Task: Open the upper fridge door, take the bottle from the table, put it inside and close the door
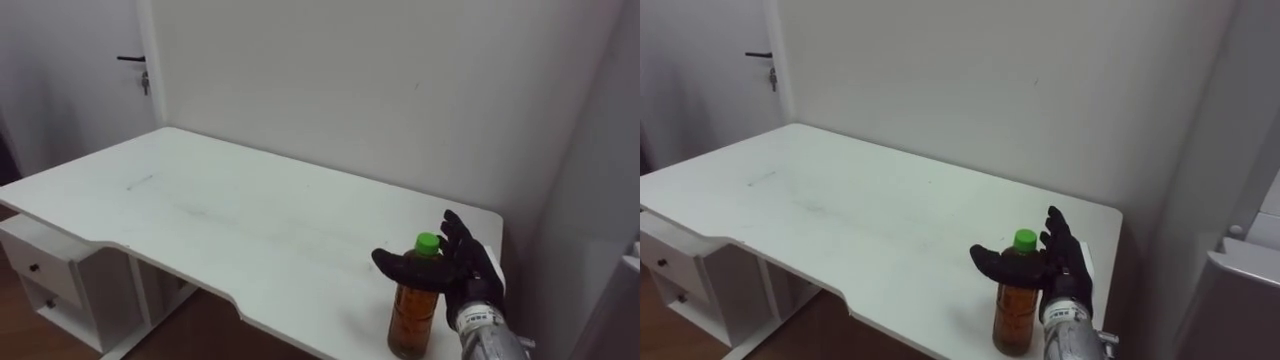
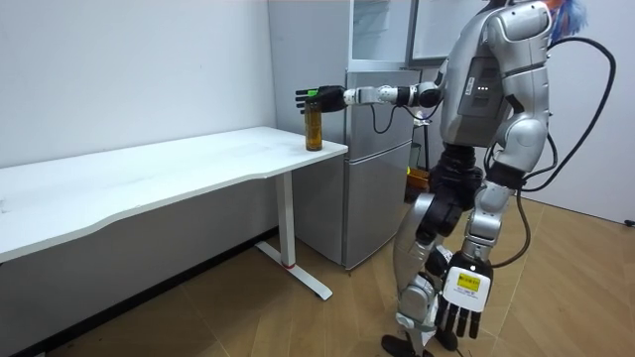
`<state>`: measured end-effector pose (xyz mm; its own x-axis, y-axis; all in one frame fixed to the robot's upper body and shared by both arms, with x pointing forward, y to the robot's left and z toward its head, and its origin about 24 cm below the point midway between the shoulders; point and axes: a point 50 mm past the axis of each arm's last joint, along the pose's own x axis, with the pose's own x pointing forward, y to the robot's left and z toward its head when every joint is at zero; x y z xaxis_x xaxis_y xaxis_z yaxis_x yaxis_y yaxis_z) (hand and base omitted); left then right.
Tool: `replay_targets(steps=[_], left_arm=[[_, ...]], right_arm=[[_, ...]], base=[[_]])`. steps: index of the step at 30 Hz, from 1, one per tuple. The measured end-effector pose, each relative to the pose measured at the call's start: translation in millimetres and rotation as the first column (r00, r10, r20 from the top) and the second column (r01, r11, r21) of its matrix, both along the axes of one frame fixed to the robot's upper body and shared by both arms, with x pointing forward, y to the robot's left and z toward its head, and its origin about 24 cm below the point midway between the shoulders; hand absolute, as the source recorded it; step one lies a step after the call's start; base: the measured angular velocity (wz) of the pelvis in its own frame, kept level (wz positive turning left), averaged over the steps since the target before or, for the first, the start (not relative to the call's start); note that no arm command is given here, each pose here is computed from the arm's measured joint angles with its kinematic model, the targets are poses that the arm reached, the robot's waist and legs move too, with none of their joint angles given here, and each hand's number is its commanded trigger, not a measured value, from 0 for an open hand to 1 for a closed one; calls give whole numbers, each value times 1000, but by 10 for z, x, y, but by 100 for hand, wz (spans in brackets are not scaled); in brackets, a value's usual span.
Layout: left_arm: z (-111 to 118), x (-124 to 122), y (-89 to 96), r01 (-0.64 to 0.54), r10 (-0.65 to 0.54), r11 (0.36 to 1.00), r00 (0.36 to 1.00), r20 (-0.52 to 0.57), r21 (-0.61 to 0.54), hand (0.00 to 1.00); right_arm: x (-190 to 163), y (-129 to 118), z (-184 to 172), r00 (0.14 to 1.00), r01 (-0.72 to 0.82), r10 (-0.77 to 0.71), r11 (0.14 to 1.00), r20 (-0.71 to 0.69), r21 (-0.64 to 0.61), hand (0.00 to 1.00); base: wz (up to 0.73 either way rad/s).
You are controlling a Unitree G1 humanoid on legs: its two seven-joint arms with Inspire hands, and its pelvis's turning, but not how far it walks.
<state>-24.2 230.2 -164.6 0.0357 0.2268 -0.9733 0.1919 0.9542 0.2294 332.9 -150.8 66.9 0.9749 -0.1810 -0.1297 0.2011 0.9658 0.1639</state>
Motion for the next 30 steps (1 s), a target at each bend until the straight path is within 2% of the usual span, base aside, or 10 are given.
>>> replay_targets(steps=[9,15,21,25,30], left_arm=[[1,47,-21,-17,17,1000,999,35,-12,0],[-9,-6,-15,-107,108,994,994,28,-32,0],[-11,137,24,-155,158,987,984,83,-43,0],[-15,308,79,-155,159,987,981,114,-39,0],[-11,370,103,-130,131,991,982,138,-21,0]], right_arm=[[-12,-41,-17,1000,13,-13,996,7,-87,0],[-46,-88,-102,999,21,-24,995,-23,-96,0],[37,-315,-147,994,79,-91,983,-65,-165,0],[161,-464,68,990,137,-141,973,-11,-188,0],[245,-521,175,984,176,-176,962,14,-207,0]], base=[[5],[6],[4],[0],[0]])
